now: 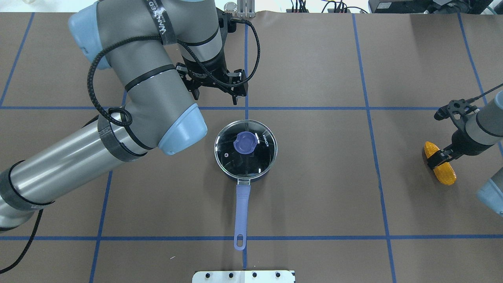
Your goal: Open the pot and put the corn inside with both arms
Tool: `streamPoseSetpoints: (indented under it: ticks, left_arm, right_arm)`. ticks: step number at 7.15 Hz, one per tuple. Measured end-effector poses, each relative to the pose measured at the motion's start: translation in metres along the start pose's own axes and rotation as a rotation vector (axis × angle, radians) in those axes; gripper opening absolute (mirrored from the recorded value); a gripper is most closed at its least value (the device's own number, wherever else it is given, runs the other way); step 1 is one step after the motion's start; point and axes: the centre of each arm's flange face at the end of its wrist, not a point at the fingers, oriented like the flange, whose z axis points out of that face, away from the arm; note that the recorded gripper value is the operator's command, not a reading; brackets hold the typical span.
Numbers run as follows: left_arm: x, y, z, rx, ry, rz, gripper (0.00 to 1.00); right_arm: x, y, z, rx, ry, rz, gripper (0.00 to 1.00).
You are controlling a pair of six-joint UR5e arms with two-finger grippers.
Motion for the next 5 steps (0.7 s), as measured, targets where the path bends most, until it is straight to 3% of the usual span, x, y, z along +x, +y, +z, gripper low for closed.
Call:
streamPoseSetpoints:
  ticks: [3, 5]
  left_arm:
    - [-0.0016, -0.0003, 0.0010, 0.000, -0.003, -0.002, 1.00]
    - [-0.0021, -0.0004, 0.0013, 0.000, -0.004, -0.001, 1.00]
  right_arm:
    - [-0.0024, 0.0005, 0.0073, -0.006, 0.023, -0.013, 0.62]
    - [-0.0077, 0.0008, 0.0122, -0.014, 0.025, -0.024, 0.62]
